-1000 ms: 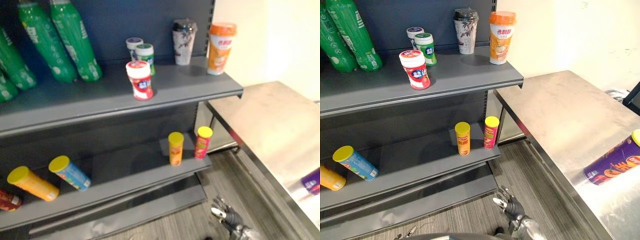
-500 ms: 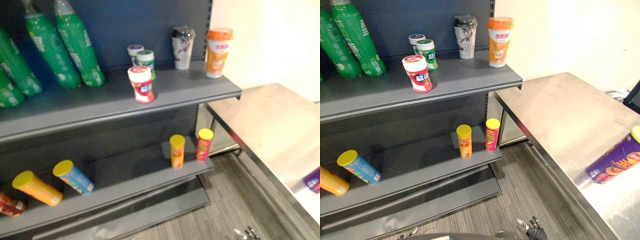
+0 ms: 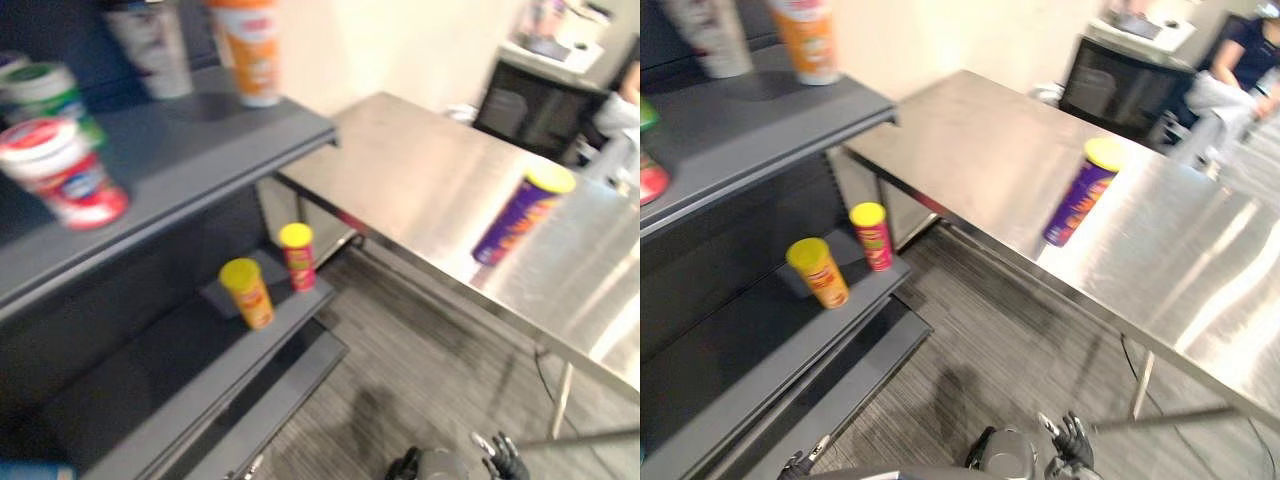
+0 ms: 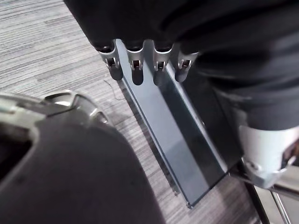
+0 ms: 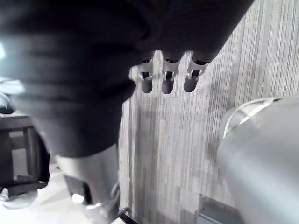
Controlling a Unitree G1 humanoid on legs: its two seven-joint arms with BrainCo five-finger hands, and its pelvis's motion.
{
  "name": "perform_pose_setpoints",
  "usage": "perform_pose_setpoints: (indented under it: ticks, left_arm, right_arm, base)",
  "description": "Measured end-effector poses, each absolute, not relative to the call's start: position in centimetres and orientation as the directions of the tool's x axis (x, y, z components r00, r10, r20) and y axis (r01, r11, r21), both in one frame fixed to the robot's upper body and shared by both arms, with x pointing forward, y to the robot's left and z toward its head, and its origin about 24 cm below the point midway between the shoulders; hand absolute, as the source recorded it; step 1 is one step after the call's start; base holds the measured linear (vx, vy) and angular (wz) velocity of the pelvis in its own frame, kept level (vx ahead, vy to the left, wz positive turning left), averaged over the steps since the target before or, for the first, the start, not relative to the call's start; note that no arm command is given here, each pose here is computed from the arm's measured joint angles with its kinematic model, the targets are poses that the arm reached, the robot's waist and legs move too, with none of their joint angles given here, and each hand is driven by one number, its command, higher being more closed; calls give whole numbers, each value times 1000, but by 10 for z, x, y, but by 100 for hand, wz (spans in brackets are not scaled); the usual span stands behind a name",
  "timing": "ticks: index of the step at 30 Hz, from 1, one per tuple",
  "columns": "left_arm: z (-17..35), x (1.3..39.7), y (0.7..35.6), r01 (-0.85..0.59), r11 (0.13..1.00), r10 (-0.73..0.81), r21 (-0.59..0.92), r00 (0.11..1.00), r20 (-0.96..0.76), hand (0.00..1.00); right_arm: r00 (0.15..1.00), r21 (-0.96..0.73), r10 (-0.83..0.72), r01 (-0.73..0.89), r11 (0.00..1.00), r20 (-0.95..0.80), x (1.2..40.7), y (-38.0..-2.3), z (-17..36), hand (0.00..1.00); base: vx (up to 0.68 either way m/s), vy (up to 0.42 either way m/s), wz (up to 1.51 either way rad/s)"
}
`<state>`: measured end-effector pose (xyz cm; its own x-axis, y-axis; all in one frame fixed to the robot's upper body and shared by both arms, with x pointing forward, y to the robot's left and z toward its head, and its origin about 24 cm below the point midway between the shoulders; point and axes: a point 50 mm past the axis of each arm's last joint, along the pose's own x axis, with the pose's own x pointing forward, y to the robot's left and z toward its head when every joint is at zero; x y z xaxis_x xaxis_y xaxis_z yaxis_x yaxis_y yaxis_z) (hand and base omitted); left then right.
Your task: Put the gum and the chips on the shelf.
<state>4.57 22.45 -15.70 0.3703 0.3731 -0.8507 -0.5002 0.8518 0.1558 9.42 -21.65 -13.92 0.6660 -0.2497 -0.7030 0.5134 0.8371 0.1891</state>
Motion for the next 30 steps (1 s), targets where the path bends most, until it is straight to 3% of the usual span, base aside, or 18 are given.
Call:
perform_pose_setpoints:
  ticks: [7, 13, 18, 24, 30]
  left_arm:
    - [-156, 52, 224, -510, 845, 395, 163, 387, -833, 0]
    - [-156, 53, 222, -491, 856, 383, 161, 394, -835, 0]
    - [-155, 55, 225, -482, 860, 384, 165, 401, -832, 0]
    - [-156, 48, 217, -515, 845, 383, 146, 390, -838, 0]
    - [-156, 48, 215, -541, 833, 379, 118, 402, -834, 0]
  right_arm:
    - [654, 199, -231, 514, 835, -720, 91, -207, -142, 0]
    - [591, 140, -282, 567, 812, -756, 77, -214, -145, 0]
    - [619, 144, -311, 573, 807, -721, 85, -216, -138, 0]
    - [645, 97, -350, 552, 828, -679, 103, -237, -130, 0]
    - [612, 30, -397, 568, 822, -684, 84, -252, -133, 0]
  base:
    - [-83, -129, -51]
    - [-111, -48, -3]
    - [-48, -37, -22]
    - [-12, -52, -107]
    - [43, 85, -84]
